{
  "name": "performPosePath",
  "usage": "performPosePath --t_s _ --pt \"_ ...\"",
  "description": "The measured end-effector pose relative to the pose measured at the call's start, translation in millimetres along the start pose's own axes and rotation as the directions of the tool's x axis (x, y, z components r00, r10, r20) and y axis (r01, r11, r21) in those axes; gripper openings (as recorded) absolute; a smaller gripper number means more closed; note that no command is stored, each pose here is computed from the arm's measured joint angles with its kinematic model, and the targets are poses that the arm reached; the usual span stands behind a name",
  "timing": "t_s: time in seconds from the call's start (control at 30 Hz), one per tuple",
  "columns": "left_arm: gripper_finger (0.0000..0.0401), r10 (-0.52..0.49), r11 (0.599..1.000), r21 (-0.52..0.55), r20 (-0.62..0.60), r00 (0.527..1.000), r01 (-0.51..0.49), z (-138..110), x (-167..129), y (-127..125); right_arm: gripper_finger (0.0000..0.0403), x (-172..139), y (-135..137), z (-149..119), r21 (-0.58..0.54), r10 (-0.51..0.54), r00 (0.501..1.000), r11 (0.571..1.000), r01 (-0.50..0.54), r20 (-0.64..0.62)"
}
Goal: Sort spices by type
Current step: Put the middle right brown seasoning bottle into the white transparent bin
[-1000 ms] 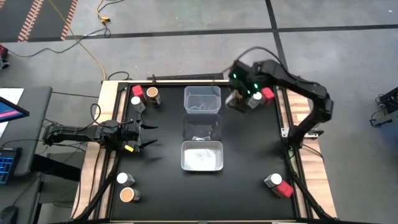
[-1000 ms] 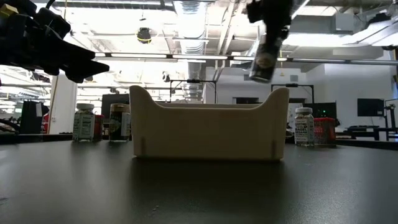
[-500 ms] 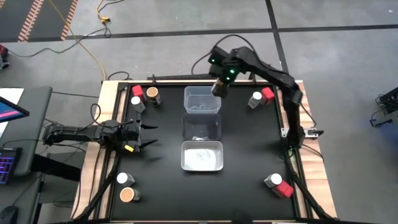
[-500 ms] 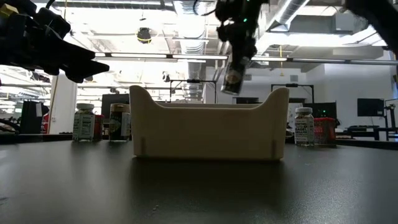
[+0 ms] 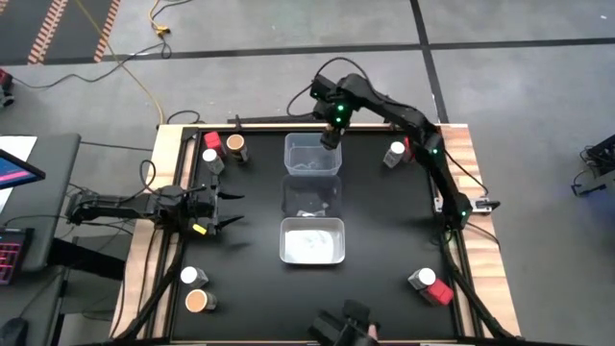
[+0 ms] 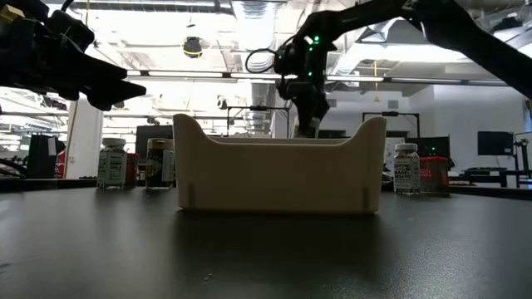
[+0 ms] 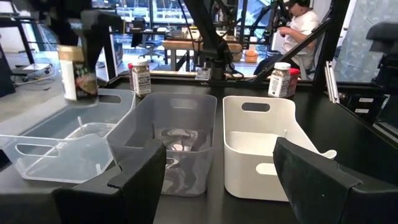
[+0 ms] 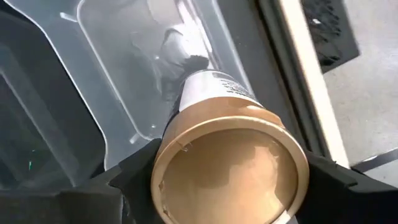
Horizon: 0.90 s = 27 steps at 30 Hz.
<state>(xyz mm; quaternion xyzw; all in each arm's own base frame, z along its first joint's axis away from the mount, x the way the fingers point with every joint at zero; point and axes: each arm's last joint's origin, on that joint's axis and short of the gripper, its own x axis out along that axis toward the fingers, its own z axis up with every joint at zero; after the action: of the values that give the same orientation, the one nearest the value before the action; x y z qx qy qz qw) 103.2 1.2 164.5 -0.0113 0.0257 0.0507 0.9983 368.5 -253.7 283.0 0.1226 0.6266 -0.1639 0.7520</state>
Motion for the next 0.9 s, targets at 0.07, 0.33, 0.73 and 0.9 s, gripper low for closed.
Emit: performPosePath --t_s 0.07,0.33,0.73,0.9 --pt "0.0285 0.000 1.000 0.000 0.000 1.000 0.000 -0.1 0.0 0.0 0.0306 8.6 0.2 3.1 -0.003 0.020 1.000 1.000 -0.020 -0.003" --pt "0.0285 0.000 1.000 0.000 0.000 1.000 0.000 0.0 0.0 0.0 0.0306 33.9 5.7 8.9 -0.043 0.053 0.997 0.998 -0.055 -0.047" --pt "0.0285 0.000 1.000 0.000 0.000 1.000 0.000 0.0 0.0 0.0 0.0306 38.5 3.8 6.8 -0.078 0.016 0.997 0.997 -0.021 -0.070" --pt "0.0285 0.000 1.000 0.000 0.000 1.000 0.000 -0.1 0.0 0.0 0.0306 41.9 4.0 8.4 -0.087 0.013 0.998 0.996 -0.017 -0.054"
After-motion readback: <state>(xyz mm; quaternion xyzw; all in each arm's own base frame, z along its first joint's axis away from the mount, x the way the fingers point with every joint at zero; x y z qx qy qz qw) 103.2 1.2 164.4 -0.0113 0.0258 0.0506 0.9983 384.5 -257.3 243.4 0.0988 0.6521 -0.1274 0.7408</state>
